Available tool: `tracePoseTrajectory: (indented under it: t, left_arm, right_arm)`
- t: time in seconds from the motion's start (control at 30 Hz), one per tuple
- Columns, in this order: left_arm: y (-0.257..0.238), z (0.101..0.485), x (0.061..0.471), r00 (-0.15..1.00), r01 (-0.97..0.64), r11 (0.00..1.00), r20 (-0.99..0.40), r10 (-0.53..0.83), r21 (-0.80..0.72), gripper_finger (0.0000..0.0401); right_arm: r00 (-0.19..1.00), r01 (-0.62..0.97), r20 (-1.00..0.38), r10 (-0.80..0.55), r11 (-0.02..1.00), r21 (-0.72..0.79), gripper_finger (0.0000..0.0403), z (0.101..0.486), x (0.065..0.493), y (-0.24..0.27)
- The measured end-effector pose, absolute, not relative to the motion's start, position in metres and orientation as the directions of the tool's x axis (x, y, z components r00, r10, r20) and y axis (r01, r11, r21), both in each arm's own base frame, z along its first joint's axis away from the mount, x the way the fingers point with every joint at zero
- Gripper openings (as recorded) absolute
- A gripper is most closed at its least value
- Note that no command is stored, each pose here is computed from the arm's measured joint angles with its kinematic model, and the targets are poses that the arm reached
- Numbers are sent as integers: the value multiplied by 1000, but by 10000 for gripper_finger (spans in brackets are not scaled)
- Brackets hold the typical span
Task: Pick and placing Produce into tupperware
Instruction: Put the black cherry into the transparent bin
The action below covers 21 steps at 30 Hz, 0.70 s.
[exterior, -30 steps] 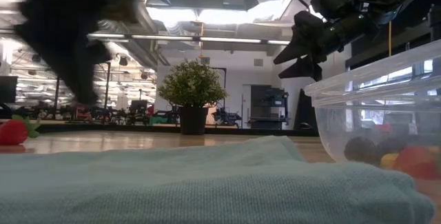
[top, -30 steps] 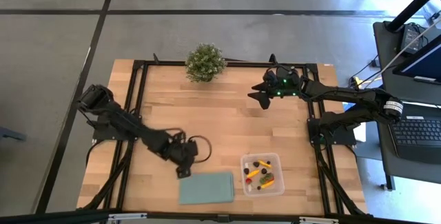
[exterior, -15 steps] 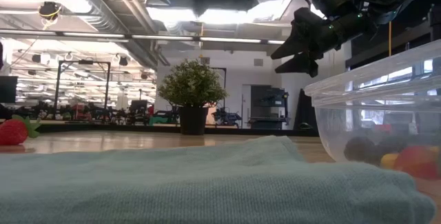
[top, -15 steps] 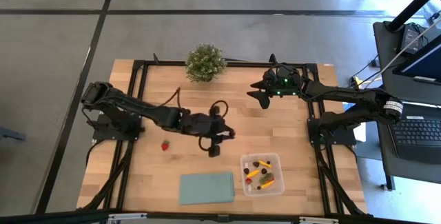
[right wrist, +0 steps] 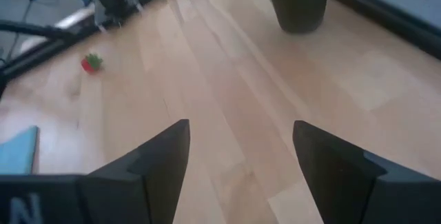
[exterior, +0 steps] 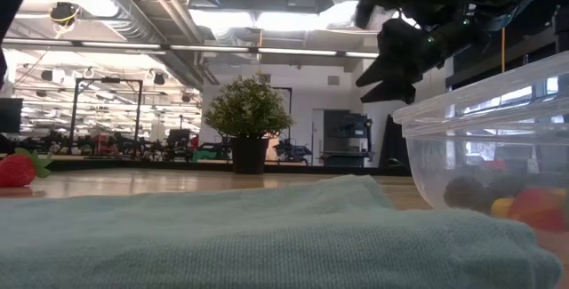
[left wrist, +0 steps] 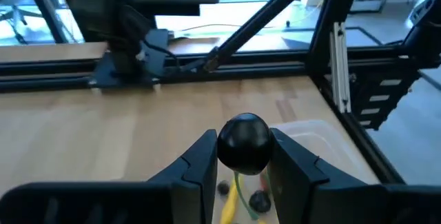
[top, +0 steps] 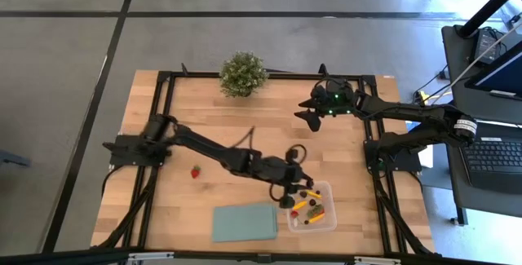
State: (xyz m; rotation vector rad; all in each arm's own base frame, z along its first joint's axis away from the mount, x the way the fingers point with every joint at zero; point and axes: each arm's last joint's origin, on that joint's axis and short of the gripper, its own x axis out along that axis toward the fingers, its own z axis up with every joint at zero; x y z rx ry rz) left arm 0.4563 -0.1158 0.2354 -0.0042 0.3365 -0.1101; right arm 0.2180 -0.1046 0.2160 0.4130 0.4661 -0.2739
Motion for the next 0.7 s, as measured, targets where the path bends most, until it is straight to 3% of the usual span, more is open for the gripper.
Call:
tracePoseTrajectory:
  t: [0.3, 0.7]
  left_arm:
    - [-134, 191, 489, 894, 190, 967, -379, -241, -167, 94]
    - [-139, 157, 491, 848, 144, 957, -467, -251, -254, 107]
  right_arm:
    - [796, 383, -591, -128, 863, 329, 259, 206, 212, -101]
    - [790, 388, -601, -125, 860, 331, 259, 205, 211, -101]
